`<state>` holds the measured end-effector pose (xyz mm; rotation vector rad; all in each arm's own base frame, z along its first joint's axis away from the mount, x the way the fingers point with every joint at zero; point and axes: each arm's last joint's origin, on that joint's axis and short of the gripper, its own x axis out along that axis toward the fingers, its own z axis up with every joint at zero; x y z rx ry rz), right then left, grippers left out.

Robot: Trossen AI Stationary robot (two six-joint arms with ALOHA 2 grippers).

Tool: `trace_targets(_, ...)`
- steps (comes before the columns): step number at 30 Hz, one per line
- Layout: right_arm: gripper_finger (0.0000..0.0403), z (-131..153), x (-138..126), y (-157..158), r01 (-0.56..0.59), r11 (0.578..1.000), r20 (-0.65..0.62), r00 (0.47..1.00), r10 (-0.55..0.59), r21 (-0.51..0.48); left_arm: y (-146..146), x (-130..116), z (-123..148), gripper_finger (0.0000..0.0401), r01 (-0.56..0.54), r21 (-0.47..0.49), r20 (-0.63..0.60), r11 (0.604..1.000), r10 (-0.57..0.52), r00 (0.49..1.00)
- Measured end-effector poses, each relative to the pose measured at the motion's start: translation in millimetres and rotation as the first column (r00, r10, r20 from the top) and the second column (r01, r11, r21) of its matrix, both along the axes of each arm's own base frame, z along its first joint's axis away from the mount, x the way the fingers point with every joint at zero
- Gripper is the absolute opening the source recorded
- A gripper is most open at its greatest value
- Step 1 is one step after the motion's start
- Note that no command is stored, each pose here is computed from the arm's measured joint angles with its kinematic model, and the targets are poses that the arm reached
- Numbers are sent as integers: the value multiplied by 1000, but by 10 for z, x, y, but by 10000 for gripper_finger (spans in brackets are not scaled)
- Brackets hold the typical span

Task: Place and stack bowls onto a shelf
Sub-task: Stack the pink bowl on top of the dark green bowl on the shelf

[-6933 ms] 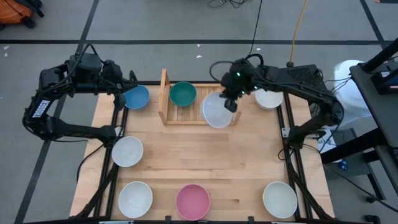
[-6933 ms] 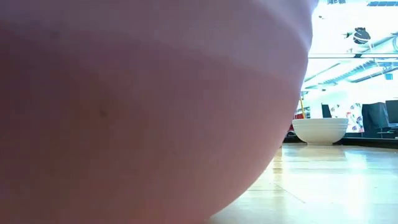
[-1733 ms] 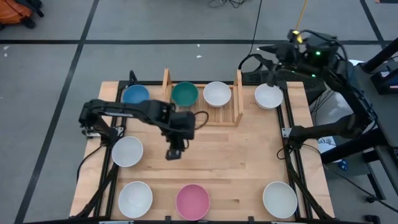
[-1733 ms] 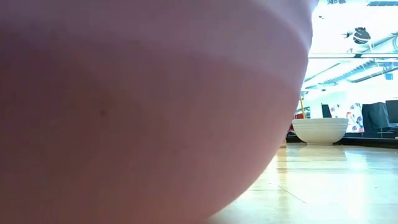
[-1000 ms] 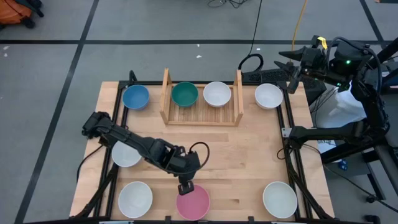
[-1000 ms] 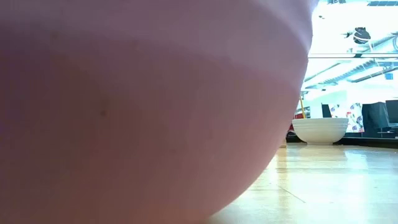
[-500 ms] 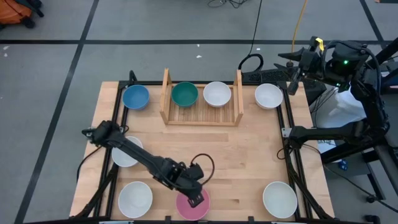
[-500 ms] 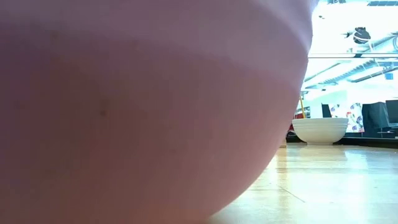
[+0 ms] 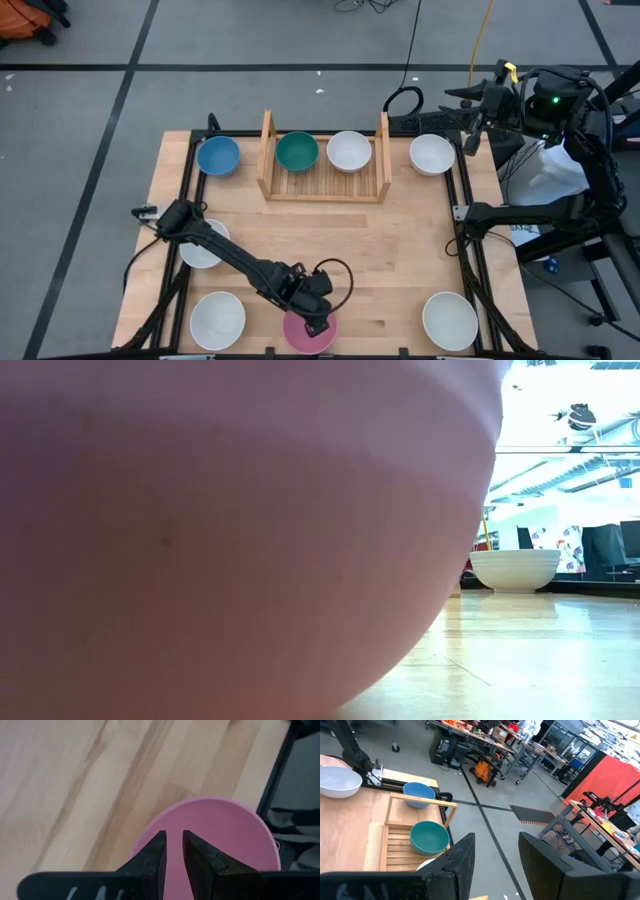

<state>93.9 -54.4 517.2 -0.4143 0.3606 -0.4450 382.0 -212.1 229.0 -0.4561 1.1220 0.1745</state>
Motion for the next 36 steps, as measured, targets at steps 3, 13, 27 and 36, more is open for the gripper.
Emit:
trace_targets(3, 146, 0, 1, -1, 3, 1000, 0, 1000, -3, 0, -23, -19, -2, 67, 94, 40, 0, 995, -94, 996)
trace_targets(13, 146, 0, 1, -2, 3, 1000, 0, 1000, -3, 1, 40, -124, -48, 67, 289, 154, -130, 945, -271, 954)
trace_targets(27, 146, -3, 0, -1, 0, 1000, -9, 1000, 0, -10, 171, -71, -90, 67, 319, 97, -180, 943, -298, 937)
trace_targets(36, 146, -8, 0, -2, -2, 1000, -19, 1000, 2, -16, 199, -107, -260, 67, 311, 33, -217, 950, -297, 930)
